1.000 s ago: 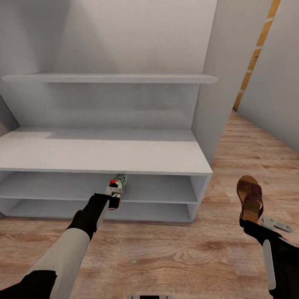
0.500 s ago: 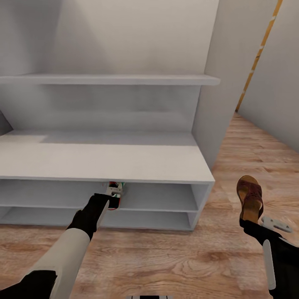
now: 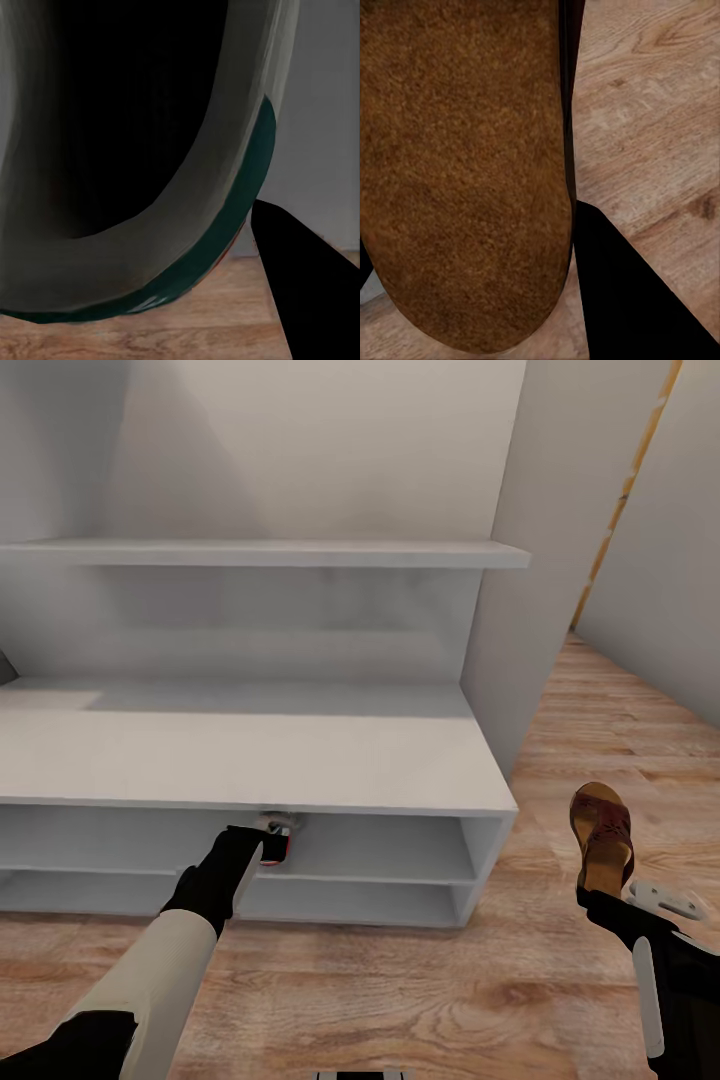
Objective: Pick up the two gym shoes and the two sandals from the corridor floor and place them onto the hallstand (shoe rack) in the corridor, making sure they are on the rack and not on the floor. Arrange them so the two gym shoes are next to each other and the two sandals are next to each other.
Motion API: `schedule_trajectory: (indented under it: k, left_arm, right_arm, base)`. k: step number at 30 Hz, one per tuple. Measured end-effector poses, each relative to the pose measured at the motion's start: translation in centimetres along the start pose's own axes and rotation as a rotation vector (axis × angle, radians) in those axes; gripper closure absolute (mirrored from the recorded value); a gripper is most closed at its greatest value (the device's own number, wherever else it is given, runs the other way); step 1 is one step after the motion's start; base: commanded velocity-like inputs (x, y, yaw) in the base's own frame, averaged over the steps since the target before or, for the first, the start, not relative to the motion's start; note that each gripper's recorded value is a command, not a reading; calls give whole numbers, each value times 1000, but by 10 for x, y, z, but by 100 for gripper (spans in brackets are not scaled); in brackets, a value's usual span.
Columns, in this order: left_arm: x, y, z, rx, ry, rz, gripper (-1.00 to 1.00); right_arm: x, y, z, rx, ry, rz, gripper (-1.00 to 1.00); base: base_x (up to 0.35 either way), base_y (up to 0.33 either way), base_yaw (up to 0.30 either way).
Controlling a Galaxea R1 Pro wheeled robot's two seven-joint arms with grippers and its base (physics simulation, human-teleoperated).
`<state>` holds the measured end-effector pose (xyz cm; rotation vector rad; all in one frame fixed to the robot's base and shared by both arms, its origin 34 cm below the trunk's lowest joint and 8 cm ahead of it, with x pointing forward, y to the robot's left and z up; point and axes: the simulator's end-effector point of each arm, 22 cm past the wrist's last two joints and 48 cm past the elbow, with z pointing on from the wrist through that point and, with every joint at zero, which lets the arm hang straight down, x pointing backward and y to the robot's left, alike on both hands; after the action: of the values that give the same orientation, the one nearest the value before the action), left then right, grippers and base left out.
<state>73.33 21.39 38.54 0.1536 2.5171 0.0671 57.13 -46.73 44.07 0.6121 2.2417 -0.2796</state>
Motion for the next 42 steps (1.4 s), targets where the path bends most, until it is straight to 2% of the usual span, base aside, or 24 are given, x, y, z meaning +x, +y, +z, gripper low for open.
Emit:
schedule_trajectory:
  k: [5, 21, 22, 42]
  left_arm:
    - [0, 0, 0, 0, 1, 0, 100]
    - [0, 0, 0, 0, 1, 0, 100]
    - [0, 0, 0, 1, 1, 0, -100]
    - [0, 0, 1, 1, 1, 0, -100]
  right_arm:
    - [0, 0, 0, 0, 0, 0, 100]
    - [0, 0, 0, 0, 1, -1, 100]
    - [0, 0, 0, 0, 1, 0, 100]
    - [0, 0, 0, 0, 1, 0, 100]
  base:
    - [183, 0, 0]
    - [8, 0, 0]
    - [0, 0, 0]
    - [-21, 0, 0]
